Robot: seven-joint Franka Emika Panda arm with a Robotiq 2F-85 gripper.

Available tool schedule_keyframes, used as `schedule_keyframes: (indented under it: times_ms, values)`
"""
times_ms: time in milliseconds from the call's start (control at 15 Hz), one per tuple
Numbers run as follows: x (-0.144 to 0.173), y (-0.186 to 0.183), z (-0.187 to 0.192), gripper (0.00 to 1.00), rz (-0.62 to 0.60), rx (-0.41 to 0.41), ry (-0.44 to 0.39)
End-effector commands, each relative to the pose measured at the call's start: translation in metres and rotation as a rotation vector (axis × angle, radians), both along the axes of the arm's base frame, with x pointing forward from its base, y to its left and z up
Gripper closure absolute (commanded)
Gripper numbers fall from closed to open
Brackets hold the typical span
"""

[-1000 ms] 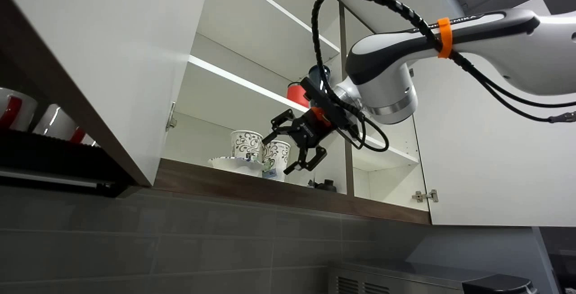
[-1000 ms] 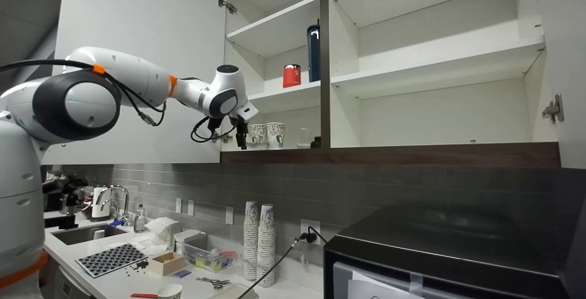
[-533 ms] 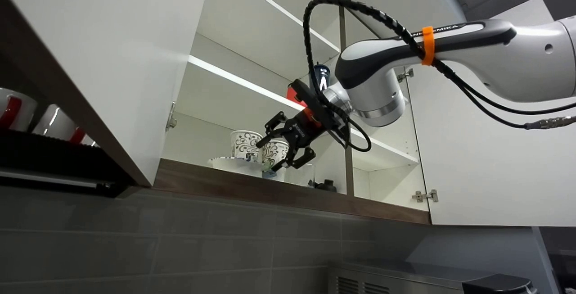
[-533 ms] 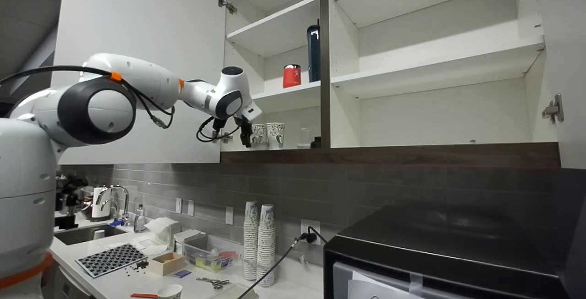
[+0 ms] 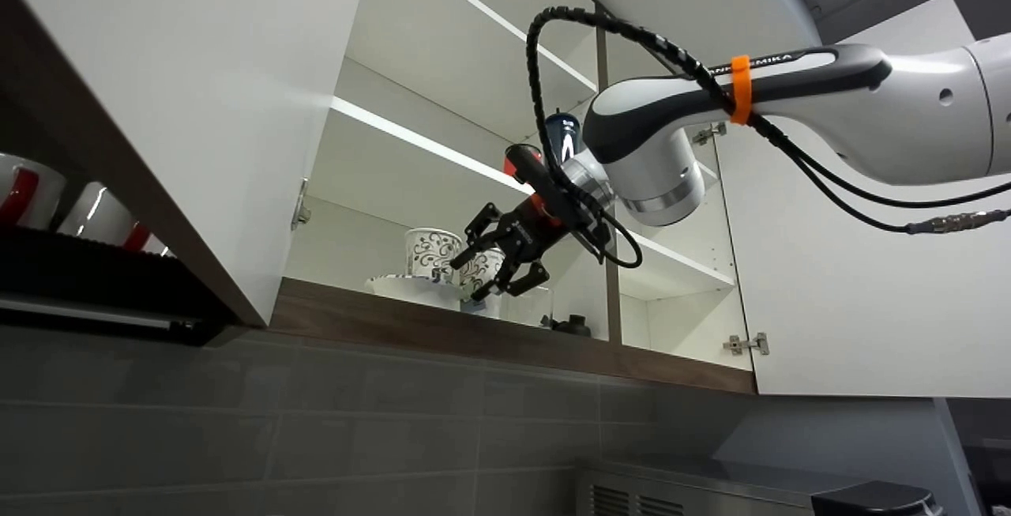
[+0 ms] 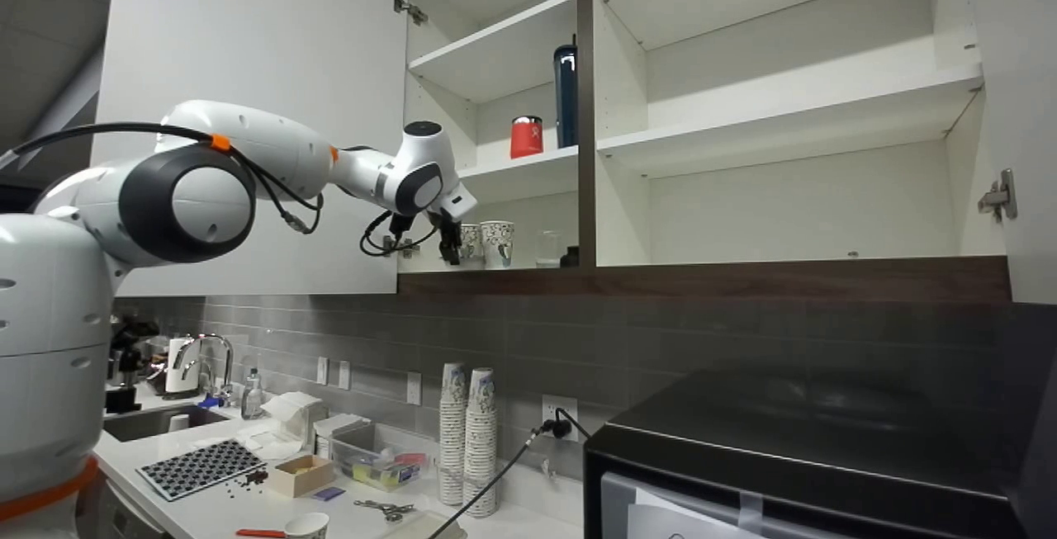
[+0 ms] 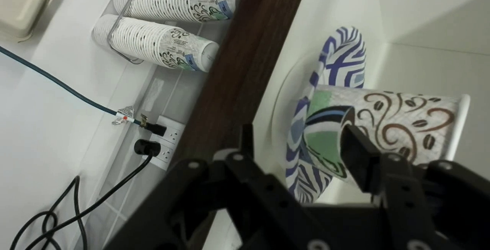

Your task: Remove the plate and cup from inside the cabinet and place them on the counter top

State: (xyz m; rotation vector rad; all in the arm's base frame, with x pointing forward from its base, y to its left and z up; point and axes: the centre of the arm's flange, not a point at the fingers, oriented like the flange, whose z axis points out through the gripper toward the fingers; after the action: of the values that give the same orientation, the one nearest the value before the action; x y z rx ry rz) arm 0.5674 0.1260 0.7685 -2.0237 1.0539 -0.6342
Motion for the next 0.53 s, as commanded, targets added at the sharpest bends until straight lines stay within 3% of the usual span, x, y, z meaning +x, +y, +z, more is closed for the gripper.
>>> schedule_keyframes:
  times_ms: [0,133,267,333,467]
  values:
    - [0.0088,0.0024,0.0003,0.37,-0.026,0.006,0.013]
    - [0.0106,0.0017,-0.0001,0.51,-0.029,0.004,0.012]
    - [0.0129,0.0009,-0.0016,0.53,-0.03,0.001,0.016]
    - [0.014,0.0006,-0.0024,0.63,-0.033,0.0,0.018]
    - [0.0154,0.0,-0.0037,0.64,-0.037,0.0,0.021]
